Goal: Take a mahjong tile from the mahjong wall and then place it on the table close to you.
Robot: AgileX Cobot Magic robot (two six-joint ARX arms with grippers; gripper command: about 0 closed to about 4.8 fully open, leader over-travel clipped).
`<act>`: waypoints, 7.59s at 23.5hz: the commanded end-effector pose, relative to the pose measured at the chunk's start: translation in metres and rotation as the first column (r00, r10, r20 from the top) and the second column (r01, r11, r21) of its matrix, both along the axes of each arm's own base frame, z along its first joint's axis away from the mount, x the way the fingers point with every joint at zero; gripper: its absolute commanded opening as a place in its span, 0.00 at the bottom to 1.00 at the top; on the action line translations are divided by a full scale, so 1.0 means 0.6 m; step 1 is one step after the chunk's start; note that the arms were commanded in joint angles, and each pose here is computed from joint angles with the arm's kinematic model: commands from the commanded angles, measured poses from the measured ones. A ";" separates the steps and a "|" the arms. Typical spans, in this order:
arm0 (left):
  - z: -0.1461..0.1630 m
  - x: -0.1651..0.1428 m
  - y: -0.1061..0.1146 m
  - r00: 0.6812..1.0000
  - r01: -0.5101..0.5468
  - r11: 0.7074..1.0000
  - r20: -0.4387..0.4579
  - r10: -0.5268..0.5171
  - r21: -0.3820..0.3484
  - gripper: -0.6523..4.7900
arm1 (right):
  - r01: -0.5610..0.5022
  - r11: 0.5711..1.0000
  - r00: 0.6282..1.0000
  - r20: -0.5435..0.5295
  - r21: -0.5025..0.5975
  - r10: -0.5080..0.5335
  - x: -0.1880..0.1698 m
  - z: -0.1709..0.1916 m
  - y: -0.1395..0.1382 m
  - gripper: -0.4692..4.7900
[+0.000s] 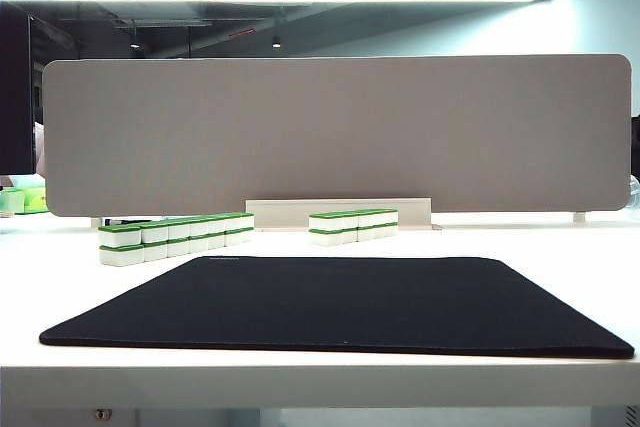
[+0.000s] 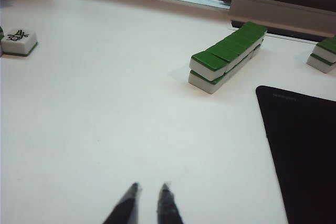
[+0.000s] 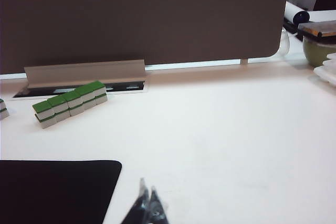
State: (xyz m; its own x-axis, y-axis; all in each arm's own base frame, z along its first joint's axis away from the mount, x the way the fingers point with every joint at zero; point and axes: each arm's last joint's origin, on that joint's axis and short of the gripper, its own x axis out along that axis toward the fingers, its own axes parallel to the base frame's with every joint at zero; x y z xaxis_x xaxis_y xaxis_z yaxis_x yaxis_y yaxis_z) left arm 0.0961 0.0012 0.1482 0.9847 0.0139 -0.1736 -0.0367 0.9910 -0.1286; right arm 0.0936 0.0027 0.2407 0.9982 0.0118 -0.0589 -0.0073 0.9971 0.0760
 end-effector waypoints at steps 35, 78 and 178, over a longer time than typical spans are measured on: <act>0.012 -0.006 -0.005 0.995 0.094 0.991 -0.034 -0.098 -0.090 0.21 | -0.645 0.753 0.740 -0.139 0.134 0.658 0.066 0.031 0.053 0.09; 0.343 0.276 -0.007 0.887 0.231 0.971 -0.396 -0.236 -0.060 0.22 | -0.647 0.752 0.740 -0.131 0.128 0.659 0.065 0.032 0.054 0.09; 0.072 0.615 -0.073 0.406 0.649 0.752 -0.890 -0.210 0.118 0.85 | -0.647 0.751 0.739 -0.132 0.129 0.660 0.066 0.032 0.054 0.09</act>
State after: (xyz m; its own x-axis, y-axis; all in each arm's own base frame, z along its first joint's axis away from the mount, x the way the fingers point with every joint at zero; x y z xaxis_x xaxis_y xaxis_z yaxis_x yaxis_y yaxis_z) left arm 0.4655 -0.0427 0.1912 0.2994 -0.1005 -0.9488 0.5484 0.8319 0.0850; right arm 0.1329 0.0348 0.2573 0.7171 0.6660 -0.2058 -0.6309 0.7456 0.2145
